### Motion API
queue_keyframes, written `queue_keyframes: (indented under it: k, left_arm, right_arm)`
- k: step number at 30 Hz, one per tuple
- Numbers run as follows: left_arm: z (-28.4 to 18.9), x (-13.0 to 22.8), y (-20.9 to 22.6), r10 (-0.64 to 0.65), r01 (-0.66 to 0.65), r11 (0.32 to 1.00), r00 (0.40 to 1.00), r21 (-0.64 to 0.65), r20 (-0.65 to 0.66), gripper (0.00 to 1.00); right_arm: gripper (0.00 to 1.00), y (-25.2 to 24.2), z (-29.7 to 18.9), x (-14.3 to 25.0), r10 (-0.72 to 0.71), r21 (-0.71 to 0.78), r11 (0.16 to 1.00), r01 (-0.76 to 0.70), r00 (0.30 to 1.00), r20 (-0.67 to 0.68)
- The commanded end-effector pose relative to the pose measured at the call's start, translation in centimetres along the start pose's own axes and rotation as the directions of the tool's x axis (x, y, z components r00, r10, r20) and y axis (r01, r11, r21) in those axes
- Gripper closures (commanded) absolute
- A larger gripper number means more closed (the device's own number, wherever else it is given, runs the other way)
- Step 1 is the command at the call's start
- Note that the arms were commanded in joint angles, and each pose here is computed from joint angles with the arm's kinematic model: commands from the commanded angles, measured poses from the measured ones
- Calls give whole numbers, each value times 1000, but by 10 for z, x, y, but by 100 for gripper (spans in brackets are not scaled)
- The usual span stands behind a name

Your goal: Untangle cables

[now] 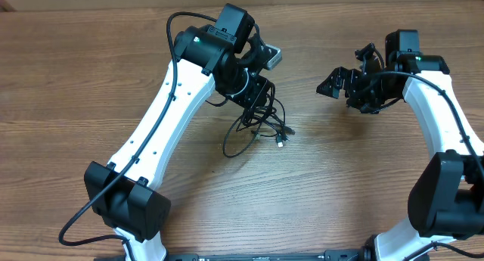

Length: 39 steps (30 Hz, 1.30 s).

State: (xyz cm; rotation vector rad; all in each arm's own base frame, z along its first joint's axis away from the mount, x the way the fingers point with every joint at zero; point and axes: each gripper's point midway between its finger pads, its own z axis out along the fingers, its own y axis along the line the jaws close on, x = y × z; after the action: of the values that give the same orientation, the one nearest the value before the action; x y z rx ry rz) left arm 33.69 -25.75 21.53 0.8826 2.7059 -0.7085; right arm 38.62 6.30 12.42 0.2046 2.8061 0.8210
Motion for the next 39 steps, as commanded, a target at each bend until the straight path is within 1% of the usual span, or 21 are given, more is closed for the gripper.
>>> queue_keyframes:
  k: [1,3,5,6,7,10,16,21,23,27,28,30,31,39]
  left_arm:
    - [-2,-2,-6,22,-23,999,1000,32,12,96]
    - [-2,-1,-6,22,-22,999,1000,32,11,96]
    - [-2,-1,-6,22,-22,999,1000,32,11,96]
    - [-2,-1,-6,23,-24,999,1000,31,11,96]
    - [-2,-1,-5,30,-30,999,999,30,11,96]
    - [-2,-2,-5,29,-30,999,999,28,12,96]
    - [-2,-1,-3,32,-32,999,999,20,10,96]
    - [2,-1,-2,27,-27,999,1000,22,1,96]
    - [2,0,-1,26,-26,999,1000,22,-3,96]
    - [3,0,-1,25,-25,999,1000,22,-5,96]
    - [3,0,-1,25,-25,999,1000,22,-4,96]
    - [3,0,-1,25,-25,999,1000,22,-4,96]
    - [3,0,-1,25,-25,999,1000,22,-4,96]
    - [2,1,0,21,-21,1000,1000,21,-6,96]
  right_arm:
    - [0,1,-3,-2,-10,3,1000,10,1000,9]
    - [0,3,-3,13,81,-11,997,-81,995,-52]
    - [0,5,-7,42,198,4,980,-200,967,-163]
    - [0,9,-8,52,225,-6,973,-231,953,-205]
    - [0,24,-12,58,240,-79,960,-267,938,-252]
    - [0,24,-14,66,218,-80,965,-248,936,-277]
    - [0,-6,-12,68,222,90,974,-206,943,-247]
    - [0,-7,-12,69,224,96,974,-207,942,-249]
    - [10,-7,-12,69,225,96,974,-207,942,-249]
    - [36,-7,-13,70,228,98,973,-209,940,-255]
    - [48,-7,-13,71,228,98,973,-209,940,-255]
    - [60,-7,-13,71,228,98,973,-209,940,-255]
    - [61,-7,-13,71,229,98,973,-211,939,-257]
    - [55,-4,-14,77,220,89,975,-203,934,-283]
